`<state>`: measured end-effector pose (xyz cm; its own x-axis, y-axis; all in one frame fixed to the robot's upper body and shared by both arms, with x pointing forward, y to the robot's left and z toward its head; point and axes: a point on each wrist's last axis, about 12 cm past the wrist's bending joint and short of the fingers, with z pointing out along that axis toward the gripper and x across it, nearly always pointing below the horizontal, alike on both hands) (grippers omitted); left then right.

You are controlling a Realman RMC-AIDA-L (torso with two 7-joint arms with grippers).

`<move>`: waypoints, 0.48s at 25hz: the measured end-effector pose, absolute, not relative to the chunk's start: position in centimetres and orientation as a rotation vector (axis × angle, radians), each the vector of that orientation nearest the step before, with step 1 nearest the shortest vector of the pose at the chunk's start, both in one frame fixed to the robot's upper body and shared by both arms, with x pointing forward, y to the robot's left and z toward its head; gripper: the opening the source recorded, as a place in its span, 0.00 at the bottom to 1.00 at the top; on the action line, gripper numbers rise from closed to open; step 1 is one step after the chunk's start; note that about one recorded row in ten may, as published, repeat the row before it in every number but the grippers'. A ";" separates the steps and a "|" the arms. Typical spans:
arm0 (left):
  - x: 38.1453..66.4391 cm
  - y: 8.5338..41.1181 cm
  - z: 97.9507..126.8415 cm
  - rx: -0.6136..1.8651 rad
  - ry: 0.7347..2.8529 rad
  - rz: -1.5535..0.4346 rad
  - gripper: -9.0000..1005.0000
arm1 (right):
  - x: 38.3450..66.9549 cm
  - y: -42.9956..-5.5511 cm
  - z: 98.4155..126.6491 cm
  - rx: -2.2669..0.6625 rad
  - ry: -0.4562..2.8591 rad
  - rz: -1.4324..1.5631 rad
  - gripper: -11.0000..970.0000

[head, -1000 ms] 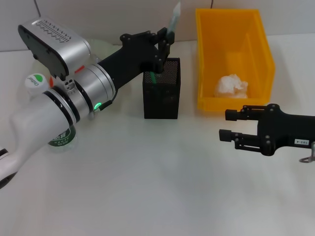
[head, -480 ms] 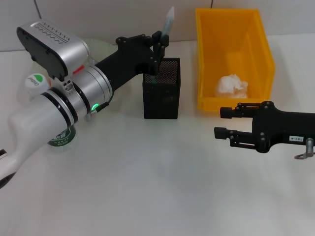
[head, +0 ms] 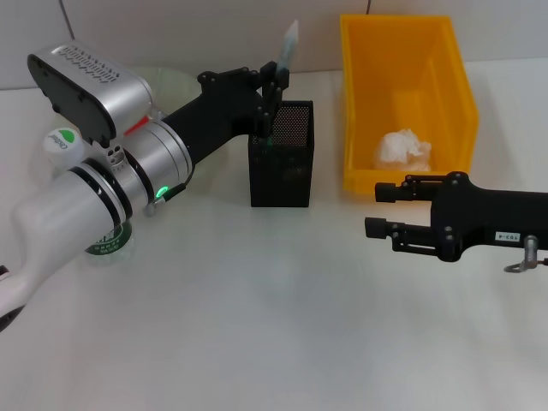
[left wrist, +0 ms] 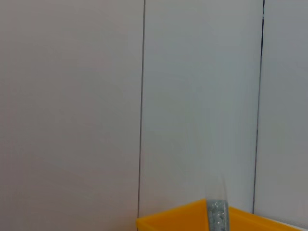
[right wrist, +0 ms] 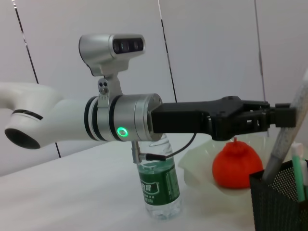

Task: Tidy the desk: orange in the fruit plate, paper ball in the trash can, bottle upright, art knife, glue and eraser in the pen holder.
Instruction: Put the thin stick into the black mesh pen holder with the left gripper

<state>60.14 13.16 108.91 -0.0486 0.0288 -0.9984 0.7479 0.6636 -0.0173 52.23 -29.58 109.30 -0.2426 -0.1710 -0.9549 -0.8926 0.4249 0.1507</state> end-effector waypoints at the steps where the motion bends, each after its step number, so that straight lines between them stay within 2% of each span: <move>1: 60.1 13.3 108.8 0.670 1.529 -0.658 0.16 | 52.3 -29.5 109.3 -0.936 1.690 0.917 0.60; 12: 59.9 13.7 108.2 0.671 1.553 -0.651 0.17 | 52.5 -29.3 109.3 -0.937 1.686 0.911 0.60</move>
<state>59.88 13.67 108.16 -0.0700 0.0443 -0.9966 0.7419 0.6702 -0.0223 52.54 -29.31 109.27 -0.2377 -0.1711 -0.9562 -0.8935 0.4245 0.1461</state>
